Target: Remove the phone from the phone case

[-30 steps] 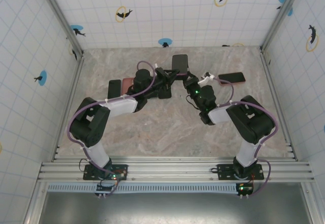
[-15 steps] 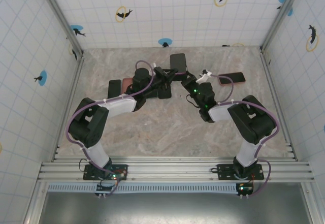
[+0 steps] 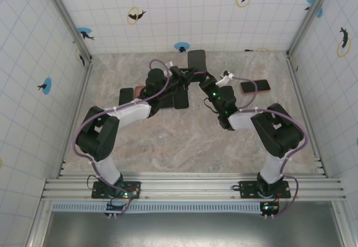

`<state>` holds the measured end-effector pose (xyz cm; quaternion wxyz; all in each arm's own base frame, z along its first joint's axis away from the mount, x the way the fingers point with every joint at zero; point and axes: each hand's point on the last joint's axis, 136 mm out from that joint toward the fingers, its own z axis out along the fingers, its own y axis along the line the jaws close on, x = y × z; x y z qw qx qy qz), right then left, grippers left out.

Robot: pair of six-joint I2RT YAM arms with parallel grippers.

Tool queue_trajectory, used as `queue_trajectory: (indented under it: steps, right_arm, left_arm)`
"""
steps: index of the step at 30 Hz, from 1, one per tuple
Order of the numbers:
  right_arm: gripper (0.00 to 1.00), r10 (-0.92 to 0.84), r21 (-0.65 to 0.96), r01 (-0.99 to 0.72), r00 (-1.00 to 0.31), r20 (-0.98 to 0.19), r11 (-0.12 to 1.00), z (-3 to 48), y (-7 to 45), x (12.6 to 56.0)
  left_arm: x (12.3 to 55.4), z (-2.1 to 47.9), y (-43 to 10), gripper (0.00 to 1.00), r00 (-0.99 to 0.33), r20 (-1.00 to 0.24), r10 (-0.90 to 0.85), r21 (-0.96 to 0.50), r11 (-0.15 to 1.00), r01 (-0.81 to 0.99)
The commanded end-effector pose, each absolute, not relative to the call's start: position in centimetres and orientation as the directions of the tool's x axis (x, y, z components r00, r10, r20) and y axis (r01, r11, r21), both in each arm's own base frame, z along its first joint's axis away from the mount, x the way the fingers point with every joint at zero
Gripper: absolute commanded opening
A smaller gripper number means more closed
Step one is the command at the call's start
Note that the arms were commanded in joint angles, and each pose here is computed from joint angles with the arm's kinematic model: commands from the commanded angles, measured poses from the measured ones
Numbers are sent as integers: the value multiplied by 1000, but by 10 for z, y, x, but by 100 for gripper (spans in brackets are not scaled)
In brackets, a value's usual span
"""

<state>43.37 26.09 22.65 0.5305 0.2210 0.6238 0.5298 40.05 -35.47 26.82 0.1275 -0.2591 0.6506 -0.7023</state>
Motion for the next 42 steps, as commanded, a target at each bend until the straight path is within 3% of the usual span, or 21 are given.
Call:
queue_trajectory:
  steps: [1,7,17,20,32,42]
  right_arm:
    - [0,832,887,-280,-327,-448,368,223,271,441]
    - [0,828,882,-270,-319,-460,386,225,269,445]
    - [0,745,791,-97,-285,-604,604,193,225,448]
    - [0,758,801,-106,-270,-594,590,193,212,446]
    - [0,706,785,-148,-361,-609,602,181,176,435]
    - [0,687,767,-101,-384,-617,633,162,147,431]
  left_arm:
    - [389,313,-370,2,-886,135,-443,-980,-194,-53]
    - [388,312,-373,2,-891,144,-431,-978,-202,-60]
    - [380,310,-364,2,-896,155,-416,-979,-184,-84]
    - [379,301,-359,2,-898,139,-418,-986,-140,-88]
    - [394,216,-360,2,-878,48,-476,-989,99,-108]
    - [398,152,-369,3,-863,48,-503,-968,191,-166]
